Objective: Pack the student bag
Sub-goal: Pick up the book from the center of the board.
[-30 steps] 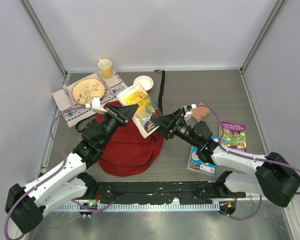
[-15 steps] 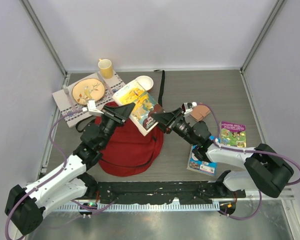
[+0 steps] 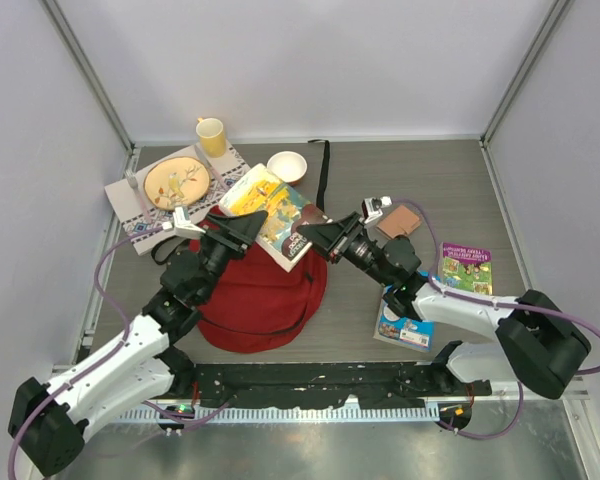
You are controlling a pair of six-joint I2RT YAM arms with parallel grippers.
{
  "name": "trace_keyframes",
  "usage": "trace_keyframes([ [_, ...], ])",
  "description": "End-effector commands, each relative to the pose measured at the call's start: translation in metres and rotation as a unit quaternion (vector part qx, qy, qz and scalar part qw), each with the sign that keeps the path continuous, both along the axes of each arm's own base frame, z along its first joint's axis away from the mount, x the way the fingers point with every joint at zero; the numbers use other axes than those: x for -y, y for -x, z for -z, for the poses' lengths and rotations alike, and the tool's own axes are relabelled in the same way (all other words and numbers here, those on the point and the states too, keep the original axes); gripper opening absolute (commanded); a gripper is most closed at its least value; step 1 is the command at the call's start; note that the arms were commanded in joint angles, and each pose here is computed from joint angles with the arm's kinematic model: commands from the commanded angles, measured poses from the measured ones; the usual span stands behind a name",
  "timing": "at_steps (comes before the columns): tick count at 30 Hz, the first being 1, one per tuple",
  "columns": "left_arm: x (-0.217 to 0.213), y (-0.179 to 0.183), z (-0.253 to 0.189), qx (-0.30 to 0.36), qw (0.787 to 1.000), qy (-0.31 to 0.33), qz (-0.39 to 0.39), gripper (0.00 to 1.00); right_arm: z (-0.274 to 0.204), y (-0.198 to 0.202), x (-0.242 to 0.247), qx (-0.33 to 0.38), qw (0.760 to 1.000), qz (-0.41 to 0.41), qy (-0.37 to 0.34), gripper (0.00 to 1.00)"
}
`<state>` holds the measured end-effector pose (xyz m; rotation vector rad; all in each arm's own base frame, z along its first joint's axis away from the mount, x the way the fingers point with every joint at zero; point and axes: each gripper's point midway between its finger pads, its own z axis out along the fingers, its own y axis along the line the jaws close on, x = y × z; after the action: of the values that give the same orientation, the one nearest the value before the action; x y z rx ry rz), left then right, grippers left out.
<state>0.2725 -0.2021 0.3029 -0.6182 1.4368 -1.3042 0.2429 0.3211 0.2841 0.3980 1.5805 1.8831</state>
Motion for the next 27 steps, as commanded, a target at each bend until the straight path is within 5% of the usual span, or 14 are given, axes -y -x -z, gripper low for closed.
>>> trace_keyframes([
  [1, 0.005, 0.016, -0.011, 0.006, 0.999, -0.044, 0.031, 0.68, -0.041, 0.002, 0.003, 0.076, 0.997, 0.023, 0.022, 0.01],
  [2, 0.002, 0.018, -0.007, -0.001, 0.997, -0.067, 0.028, 0.84, -0.039, 0.000, 0.005, 0.076, 0.996, 0.030, 0.034, 0.01],
  [5, -0.005, 0.024, 0.004, -0.016, 0.990, -0.139, 0.027, 1.00, -0.034, -0.002, 0.015, 0.075, 0.993, 0.058, 0.075, 0.01],
  [10, -0.024, 0.033, 0.027, -0.061, 0.959, -0.275, 0.026, 1.00, -0.024, -0.005, 0.046, 0.078, 0.977, 0.122, 0.159, 0.01],
  [15, -0.037, 0.049, 0.054, -0.117, 0.904, -0.404, 0.071, 1.00, -0.019, -0.009, 0.082, 0.066, 0.952, 0.186, 0.233, 0.01],
  [27, -0.005, 0.106, 0.124, -0.169, 0.787, -0.534, 0.259, 1.00, -0.021, 0.003, 0.156, 0.042, 0.907, 0.287, 0.307, 0.01],
])
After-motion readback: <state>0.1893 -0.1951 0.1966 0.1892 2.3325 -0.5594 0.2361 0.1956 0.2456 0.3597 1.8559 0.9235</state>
